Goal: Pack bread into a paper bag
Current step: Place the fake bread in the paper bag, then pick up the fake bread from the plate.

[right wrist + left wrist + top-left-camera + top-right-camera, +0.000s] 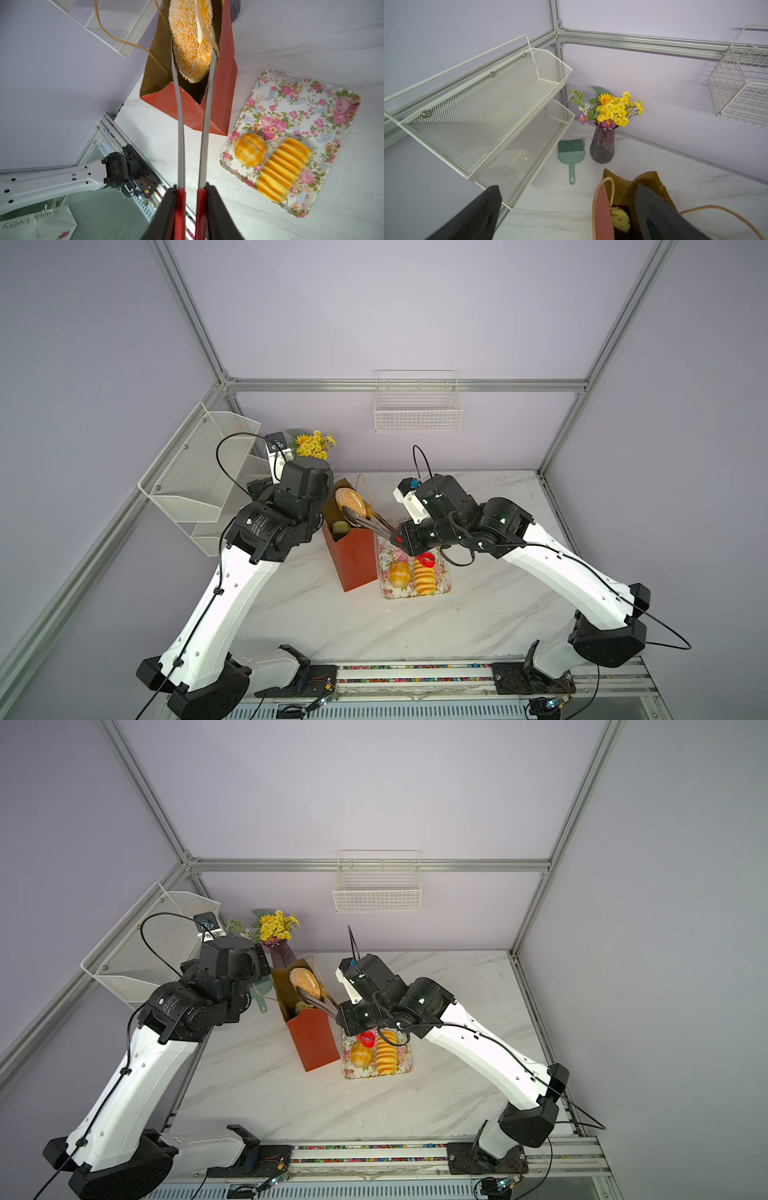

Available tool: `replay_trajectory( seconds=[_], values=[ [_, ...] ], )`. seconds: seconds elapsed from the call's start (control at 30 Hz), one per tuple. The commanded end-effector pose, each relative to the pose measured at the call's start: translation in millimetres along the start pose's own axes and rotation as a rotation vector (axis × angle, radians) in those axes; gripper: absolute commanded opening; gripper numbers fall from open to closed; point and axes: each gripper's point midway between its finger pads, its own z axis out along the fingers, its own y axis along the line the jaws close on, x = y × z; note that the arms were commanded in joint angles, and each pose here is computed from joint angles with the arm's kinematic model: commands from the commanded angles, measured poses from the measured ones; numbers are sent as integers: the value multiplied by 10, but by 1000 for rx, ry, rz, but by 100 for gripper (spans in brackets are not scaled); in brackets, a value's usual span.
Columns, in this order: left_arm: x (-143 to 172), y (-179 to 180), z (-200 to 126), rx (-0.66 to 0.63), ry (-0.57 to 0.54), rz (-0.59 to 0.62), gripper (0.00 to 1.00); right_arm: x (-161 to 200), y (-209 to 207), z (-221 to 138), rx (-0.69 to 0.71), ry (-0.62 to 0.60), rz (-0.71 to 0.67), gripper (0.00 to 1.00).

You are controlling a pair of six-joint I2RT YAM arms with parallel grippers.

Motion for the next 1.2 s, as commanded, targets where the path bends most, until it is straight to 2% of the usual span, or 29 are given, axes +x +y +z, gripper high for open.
replay_trajectory(
  seconds=[0.0, 0.5, 0.73, 0.87, 0.97, 1.07, 1.17],
  values=[
    [-23, 1, -12, -2, -15, 4, 100, -145, 81, -149, -26, -81, -27, 34],
    [-20, -28, 3, 0, -14, 5, 100, -246, 216, -233, -90, -129, -75, 41],
    [-25, -6, -10, -1, -17, 0, 100, -288, 244, -302, -111, -171, -78, 39],
    [-45, -25, -8, 5, -18, -2, 100, -475, 318, -704, -131, -290, -115, 39],
    [-57, -59, -2, 15, -16, 0, 100, -636, 268, -1169, -82, -412, -146, 38],
    [-53, -78, 4, 20, -13, 0, 100, -684, 72, -1547, 28, -502, -159, 37],
    [-41, -81, 9, 19, -13, 3, 100, -630, -266, -1745, 202, -537, -144, 37]
  ],
)
